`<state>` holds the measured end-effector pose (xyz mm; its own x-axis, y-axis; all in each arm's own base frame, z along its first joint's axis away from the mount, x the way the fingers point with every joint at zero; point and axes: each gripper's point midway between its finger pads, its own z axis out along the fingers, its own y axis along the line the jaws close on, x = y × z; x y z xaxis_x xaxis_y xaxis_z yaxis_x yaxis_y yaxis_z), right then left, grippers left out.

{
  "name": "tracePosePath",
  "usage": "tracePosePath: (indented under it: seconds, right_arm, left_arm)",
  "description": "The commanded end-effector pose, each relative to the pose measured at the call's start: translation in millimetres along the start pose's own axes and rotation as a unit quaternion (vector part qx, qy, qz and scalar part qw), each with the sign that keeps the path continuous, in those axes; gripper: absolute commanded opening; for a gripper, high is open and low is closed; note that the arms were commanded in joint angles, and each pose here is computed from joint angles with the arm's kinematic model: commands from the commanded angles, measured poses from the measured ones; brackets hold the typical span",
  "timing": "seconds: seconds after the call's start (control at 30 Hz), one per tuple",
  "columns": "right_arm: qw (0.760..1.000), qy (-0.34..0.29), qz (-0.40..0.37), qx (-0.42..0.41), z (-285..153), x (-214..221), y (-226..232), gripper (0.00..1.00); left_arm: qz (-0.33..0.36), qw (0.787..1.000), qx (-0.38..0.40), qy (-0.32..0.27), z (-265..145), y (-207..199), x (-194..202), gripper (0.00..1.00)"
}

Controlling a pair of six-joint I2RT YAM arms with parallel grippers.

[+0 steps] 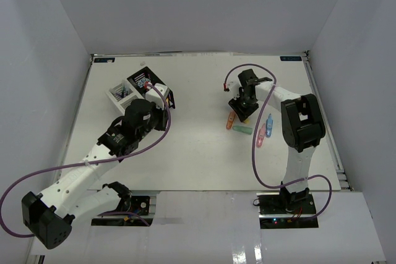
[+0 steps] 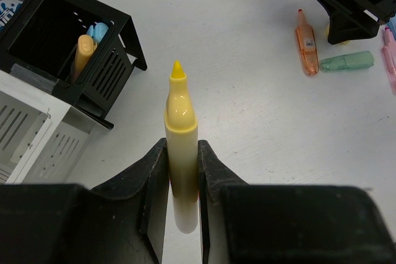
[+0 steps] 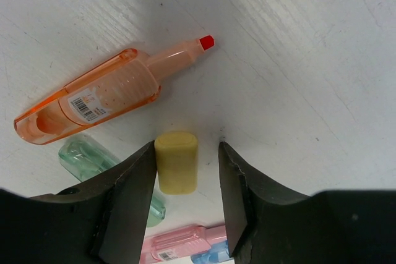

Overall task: Sort the stationery into containers
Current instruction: Close the pen cap on the pen.

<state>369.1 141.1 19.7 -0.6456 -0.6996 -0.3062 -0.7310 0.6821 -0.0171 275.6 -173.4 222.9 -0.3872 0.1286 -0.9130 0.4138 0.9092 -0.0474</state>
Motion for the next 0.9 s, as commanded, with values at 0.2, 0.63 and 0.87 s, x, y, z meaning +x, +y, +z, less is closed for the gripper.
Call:
tracePosePath:
  seconds: [0.2,0.63,0.87]
  right_arm:
    - [1.0,-0.022,0.0,0.005,-20,-15,2,0.3]
    - [0.944,-0.322,0.078,0.001,-187,-92,40,0.08]
    - [0.844,-0.516,0.129,-0.068,-293,-126,94,0.08]
  left_arm:
    - [0.003,1.0,0.017,0.002,0,-4,2,0.0]
    - [0.031,0.973,0.214,-0.079,-28,-69,-25,0.0]
    - [0.053,0.938,0.32,-0.12,-36,-107,-55,0.0]
